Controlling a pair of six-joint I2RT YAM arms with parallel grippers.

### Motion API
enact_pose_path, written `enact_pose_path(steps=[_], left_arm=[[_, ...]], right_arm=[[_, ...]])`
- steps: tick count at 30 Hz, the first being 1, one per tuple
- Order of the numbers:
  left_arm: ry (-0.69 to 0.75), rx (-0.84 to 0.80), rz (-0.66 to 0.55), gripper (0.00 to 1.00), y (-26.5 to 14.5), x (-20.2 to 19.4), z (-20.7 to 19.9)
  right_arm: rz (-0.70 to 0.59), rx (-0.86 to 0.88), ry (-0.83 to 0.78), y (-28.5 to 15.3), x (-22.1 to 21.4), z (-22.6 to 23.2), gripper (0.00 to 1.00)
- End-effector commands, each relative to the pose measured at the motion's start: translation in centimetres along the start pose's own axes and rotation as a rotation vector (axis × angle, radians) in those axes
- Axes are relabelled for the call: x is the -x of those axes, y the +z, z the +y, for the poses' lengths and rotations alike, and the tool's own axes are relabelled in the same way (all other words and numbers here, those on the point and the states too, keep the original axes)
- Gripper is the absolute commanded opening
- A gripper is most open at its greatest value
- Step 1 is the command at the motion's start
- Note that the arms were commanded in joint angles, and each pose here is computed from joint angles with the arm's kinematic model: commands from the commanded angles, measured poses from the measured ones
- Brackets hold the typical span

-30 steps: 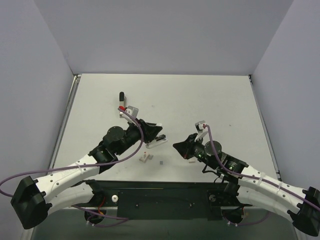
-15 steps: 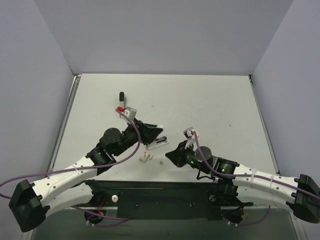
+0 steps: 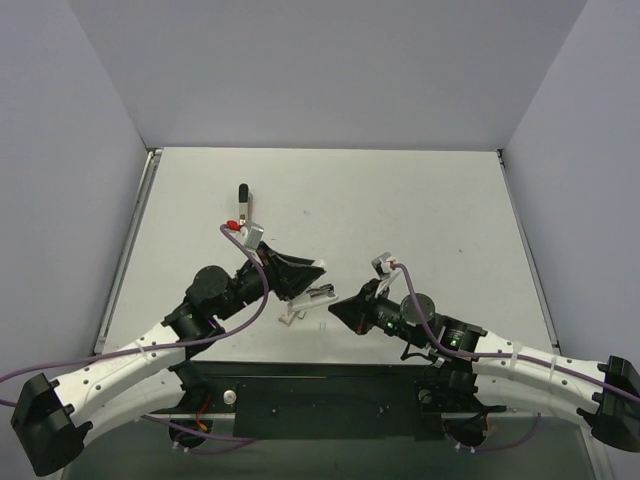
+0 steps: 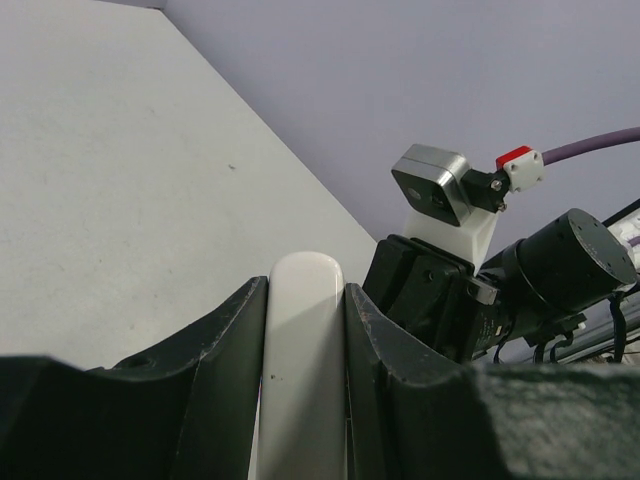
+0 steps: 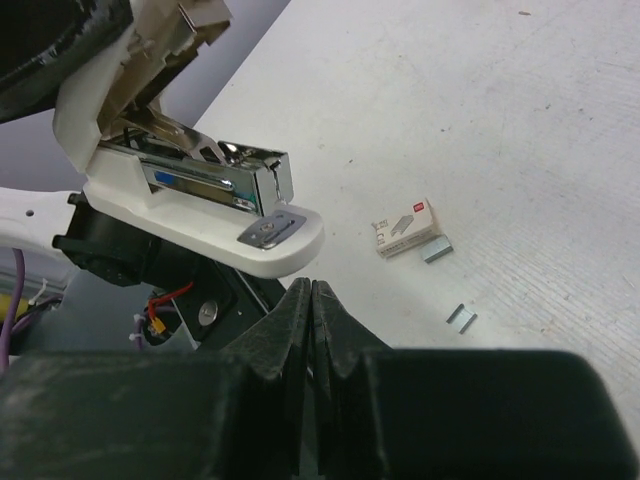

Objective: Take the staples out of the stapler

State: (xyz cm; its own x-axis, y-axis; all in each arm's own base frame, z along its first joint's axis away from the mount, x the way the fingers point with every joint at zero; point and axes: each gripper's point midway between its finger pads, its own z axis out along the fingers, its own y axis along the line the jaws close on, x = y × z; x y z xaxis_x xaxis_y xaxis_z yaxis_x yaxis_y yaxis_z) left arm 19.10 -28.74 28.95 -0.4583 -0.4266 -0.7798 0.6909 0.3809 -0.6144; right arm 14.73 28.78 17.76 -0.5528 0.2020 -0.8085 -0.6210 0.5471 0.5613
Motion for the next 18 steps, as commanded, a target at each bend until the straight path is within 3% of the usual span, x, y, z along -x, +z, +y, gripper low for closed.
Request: enact_pose_path(steps=[1,18], left_arm=[[-0.021,-0.098,-0.056,0.00,-0.4,1.6,-2.5],[-0.079,-0.167,0.053,0.00,-0.2,-1.6,-2.7]], right_arm=[[-0.064,0.091,-0.022,0.1,2.5,2.7,0.00],[-0.139,0.085,-0.177,0.5,6.9,4.4,0.00]])
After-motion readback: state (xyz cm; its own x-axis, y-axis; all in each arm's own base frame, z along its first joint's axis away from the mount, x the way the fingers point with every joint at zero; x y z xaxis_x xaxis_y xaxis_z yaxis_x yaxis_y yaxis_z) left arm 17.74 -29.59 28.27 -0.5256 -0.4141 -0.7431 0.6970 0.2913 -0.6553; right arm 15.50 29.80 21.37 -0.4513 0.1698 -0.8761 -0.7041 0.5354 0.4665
